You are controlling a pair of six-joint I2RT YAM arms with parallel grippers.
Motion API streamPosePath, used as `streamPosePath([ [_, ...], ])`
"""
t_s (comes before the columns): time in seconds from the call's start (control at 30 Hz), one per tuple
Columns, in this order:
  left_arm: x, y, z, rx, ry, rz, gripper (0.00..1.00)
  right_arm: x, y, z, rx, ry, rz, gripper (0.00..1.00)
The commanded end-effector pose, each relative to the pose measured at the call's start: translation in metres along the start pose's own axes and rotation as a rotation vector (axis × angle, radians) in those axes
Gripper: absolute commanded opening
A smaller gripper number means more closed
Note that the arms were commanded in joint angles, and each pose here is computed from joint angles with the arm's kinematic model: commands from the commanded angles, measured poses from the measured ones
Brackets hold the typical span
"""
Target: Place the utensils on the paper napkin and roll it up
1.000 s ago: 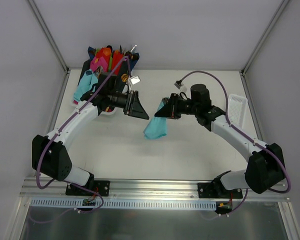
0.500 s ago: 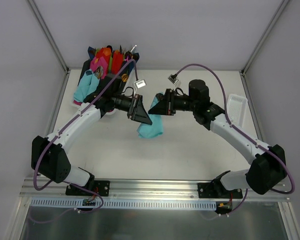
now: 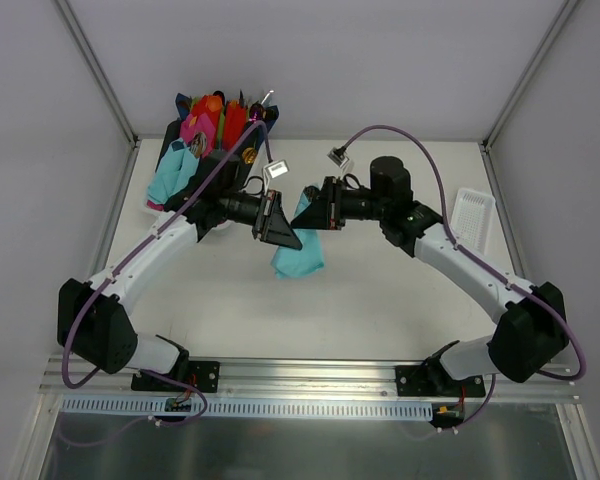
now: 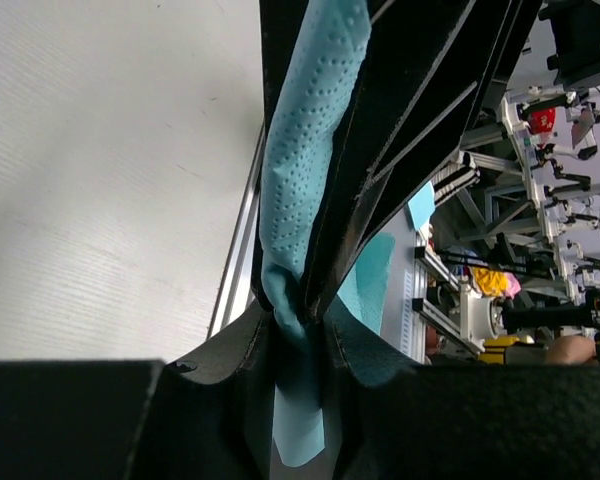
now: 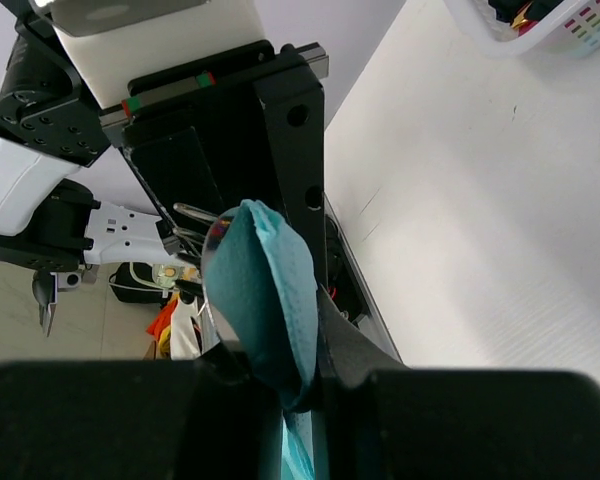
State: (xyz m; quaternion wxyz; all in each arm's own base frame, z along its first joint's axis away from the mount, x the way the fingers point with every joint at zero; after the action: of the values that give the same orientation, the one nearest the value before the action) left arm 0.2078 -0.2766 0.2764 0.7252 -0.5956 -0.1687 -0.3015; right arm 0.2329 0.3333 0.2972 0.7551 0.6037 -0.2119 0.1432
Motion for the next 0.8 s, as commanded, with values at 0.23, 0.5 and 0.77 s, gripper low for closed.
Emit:
streamPosePath([
  [0.23,0.013,0.003,0.004,0.13,-0.154,-0.041,0.0,0.021,0.033,-0.006,0.023,-0.021,0.063,0.52],
  [0.5,0.057,0.023,0.04,0.308,-0.331,-0.044,0.0,0.053,0.023,0.055,-0.185,-0.229,0.103,0.59],
  [0.77,0.099,0.023,0.062,0.292,-0.482,-0.018,0.0,0.081,0.031,0.062,-0.283,-0.407,0.045,0.45],
])
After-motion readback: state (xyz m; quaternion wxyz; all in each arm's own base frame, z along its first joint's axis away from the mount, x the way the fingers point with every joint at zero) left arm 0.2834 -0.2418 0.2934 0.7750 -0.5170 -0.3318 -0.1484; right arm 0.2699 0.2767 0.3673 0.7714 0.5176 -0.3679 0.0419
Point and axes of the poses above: each gripper's point midway between its finger pads, its own z axis back along the fingers, its own y axis along the line the jaws close on, x = y × z, the point moved 1 cm from there along z, back along the fingers, and after that the axes turned 3 degrees about -z, right-handed, at the moved point
